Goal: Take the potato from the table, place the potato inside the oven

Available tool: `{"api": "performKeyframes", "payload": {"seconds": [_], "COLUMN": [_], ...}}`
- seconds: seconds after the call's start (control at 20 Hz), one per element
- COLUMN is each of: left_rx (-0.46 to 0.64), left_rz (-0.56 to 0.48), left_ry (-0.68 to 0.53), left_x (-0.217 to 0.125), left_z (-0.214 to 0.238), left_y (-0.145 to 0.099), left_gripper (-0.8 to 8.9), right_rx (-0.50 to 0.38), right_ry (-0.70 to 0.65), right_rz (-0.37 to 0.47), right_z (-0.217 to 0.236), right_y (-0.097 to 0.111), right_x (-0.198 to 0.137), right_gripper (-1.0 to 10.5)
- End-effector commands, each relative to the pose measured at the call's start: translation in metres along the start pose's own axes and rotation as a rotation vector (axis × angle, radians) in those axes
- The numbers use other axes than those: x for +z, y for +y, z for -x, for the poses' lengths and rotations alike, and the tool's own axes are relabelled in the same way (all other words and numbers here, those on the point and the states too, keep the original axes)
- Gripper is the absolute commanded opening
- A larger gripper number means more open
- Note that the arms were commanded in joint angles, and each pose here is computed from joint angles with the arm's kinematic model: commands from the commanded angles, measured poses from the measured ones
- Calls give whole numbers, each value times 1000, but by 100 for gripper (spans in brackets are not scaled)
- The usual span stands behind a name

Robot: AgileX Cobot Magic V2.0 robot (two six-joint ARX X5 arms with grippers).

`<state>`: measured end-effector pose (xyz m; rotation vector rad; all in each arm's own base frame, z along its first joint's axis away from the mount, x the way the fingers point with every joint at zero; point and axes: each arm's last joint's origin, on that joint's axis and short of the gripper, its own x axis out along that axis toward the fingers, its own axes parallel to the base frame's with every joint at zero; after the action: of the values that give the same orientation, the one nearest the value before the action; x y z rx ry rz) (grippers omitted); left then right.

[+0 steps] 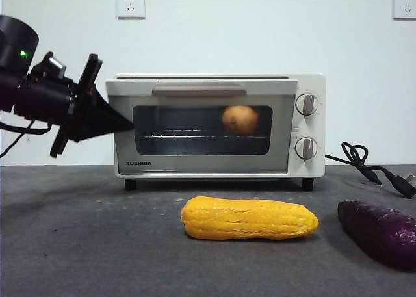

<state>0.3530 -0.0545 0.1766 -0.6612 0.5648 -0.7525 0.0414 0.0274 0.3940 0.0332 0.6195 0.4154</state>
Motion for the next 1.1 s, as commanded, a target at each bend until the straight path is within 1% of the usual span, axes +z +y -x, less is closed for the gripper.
{"api": "performKeyframes", "payload": {"seconds": [0.05, 0.15, 0.25, 0.3, 0.4, 0.5, 0.6, 0.7, 0.95, 1.1], "left_rx": [15, 16, 1, -27, -43, -37, -26, 8, 158, 235], "left_rz": [13, -5, 5, 6, 12, -12, -61, -119, -300, -383], "left_ry": [-77, -103, -86, -61, -20, 3, 25, 39, 60, 65], "left_x": [7, 9, 8, 8, 6, 7, 9, 9, 0, -13], "left_z": [0, 1, 1, 1, 2, 7, 15, 27, 74, 105], "left_y": [-3, -4, -5, -6, -13, -27, -45, -68, -131, -162], "left_gripper": [-8, -8, -8, -8, -8, -7, -7, -7, -7, -7], "right_rx": [0, 0, -3, -4, -5, -2, -2, -2, -2, -2], "right_ry": [0, 2, 10, 13, 16, 17, 17, 18, 20, 25], "right_rz": [-6, -6, -4, -3, -2, -2, -1, 7, 45, 74], "right_z": [-1, -1, -1, -1, -1, -1, -1, -1, -2, -4], "right_y": [0, 0, 0, 0, 0, 0, 0, 0, 0, 0], "right_x": [-1, -1, -2, -2, -2, -2, -2, -2, -2, -1], "right_gripper": [536, 536, 536, 536, 536, 536, 536, 536, 535, 535]}}
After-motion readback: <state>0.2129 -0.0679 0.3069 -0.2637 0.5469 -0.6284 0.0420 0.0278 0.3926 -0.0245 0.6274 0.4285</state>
